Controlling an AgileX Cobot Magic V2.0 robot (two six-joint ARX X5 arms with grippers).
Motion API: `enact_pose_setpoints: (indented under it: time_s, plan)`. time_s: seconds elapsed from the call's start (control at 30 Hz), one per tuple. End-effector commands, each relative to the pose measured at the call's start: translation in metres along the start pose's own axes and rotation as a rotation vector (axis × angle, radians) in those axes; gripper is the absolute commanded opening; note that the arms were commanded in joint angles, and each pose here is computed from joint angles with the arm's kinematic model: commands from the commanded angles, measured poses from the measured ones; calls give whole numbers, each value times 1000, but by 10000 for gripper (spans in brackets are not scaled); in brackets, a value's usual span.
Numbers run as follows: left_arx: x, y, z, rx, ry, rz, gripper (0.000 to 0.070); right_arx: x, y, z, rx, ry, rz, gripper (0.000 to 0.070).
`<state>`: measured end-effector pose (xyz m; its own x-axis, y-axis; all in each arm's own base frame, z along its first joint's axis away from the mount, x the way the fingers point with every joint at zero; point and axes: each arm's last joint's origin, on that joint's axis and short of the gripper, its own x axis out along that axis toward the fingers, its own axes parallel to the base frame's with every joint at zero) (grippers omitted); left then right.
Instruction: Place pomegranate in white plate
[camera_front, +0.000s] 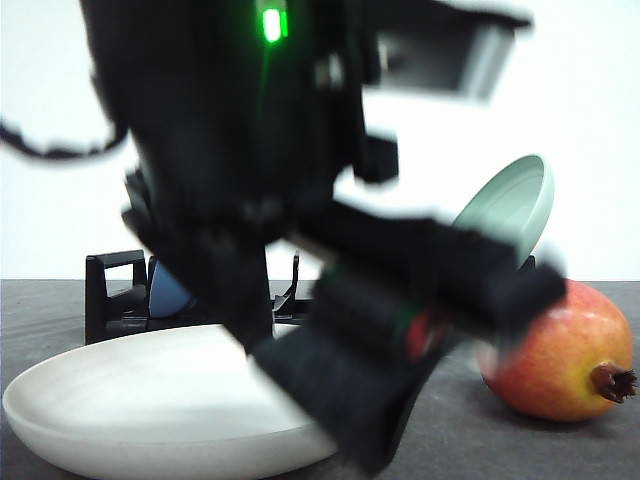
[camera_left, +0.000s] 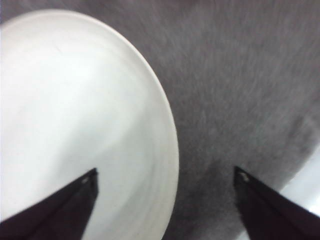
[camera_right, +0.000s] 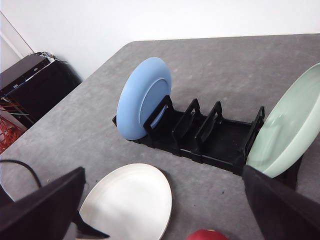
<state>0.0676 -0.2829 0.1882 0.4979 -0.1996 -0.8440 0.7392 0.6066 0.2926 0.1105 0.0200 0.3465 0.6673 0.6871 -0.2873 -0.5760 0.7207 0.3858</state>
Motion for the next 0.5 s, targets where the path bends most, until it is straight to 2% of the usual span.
enact_pose_setpoints:
  time_s: [0.0,0.2,0.37,0.47]
  plan:
    - [-11,0,5,-49,-34,-12,600,-1,2,4,-8,-12,7,643]
    - [-52,24,0,-162,-87,-37,599,6,1,2,50,45,31,643]
    - [-93,50,-14,-208,-155,-71,598,29,-7,-7,136,219,68,643]
    - [-117,67,-26,-254,-204,-96,598,47,-13,-13,183,330,58,643]
